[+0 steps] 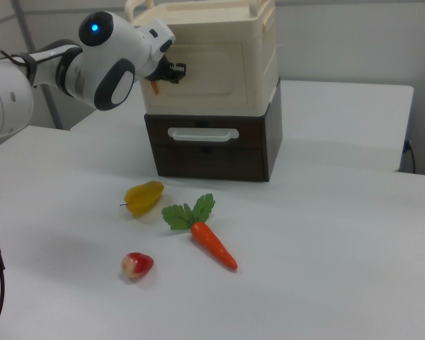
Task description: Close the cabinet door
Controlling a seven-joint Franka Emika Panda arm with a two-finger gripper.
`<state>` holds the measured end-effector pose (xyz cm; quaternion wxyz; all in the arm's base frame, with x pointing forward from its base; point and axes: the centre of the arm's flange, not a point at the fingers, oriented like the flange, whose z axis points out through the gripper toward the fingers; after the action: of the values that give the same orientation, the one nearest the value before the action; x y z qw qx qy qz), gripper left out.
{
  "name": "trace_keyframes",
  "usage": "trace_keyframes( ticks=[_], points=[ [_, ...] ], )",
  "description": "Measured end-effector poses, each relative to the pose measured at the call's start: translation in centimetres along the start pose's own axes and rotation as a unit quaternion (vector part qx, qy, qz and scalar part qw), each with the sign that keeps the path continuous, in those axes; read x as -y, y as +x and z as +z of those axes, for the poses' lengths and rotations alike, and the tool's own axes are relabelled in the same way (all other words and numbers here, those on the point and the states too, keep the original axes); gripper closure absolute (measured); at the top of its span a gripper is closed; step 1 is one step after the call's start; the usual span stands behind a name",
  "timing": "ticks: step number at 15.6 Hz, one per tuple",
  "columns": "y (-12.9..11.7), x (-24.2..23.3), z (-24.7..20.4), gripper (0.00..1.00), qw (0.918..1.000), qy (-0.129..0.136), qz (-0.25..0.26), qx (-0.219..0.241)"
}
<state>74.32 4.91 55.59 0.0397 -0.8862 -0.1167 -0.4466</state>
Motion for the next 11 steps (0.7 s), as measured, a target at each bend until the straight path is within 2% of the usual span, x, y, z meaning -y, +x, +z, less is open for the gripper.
trace_keyframes(
  ticks=[11],
  points=[
    [0.31, 0.14, 0.34, 0.93, 0.9998, 0.000, 0.017, -0.005]
  ],
)
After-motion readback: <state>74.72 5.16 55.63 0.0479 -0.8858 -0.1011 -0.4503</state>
